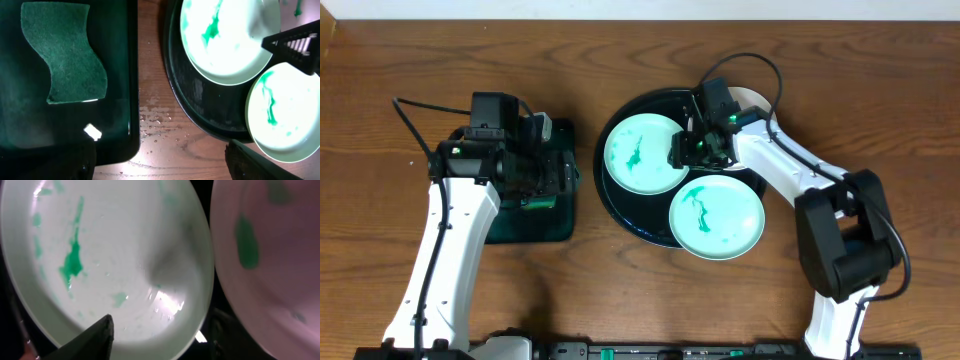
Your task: Clean dirty plates on tray and stack at the side
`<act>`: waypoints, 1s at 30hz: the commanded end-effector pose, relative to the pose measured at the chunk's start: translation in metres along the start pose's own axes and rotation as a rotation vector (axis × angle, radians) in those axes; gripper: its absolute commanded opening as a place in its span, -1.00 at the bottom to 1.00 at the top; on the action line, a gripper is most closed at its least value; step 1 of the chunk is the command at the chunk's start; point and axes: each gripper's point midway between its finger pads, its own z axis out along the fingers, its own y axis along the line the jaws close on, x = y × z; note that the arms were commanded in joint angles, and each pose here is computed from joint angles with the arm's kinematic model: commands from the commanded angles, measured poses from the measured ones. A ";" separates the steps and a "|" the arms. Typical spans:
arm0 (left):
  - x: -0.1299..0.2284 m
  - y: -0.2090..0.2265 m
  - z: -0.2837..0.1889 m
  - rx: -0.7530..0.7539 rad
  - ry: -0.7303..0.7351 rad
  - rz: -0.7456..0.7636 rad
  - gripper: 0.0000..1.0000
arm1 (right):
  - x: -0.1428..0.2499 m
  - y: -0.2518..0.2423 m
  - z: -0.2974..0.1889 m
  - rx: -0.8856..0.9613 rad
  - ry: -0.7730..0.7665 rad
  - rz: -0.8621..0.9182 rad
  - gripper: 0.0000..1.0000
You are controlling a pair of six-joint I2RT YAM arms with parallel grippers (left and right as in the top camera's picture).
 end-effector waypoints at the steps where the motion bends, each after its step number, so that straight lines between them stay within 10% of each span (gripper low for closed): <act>1: -0.006 -0.002 -0.006 0.010 -0.022 -0.005 0.66 | 0.003 -0.003 0.013 0.017 0.017 0.012 -0.03; 4: -0.006 -0.002 -0.006 0.011 -0.022 -0.005 0.66 | 0.001 -0.002 0.013 0.013 0.007 0.008 -0.05; 8: -0.006 -0.002 -0.006 0.010 -0.022 -0.005 0.66 | 0.000 -0.003 0.020 0.015 0.005 0.012 -0.78; 11: -0.006 -0.002 -0.006 0.010 -0.022 -0.005 0.66 | 0.004 -0.005 0.026 0.022 0.021 0.023 -0.95; 30: -0.007 0.076 0.063 -0.334 0.134 -0.038 0.05 | 0.024 -0.010 0.034 0.041 0.102 0.017 -0.98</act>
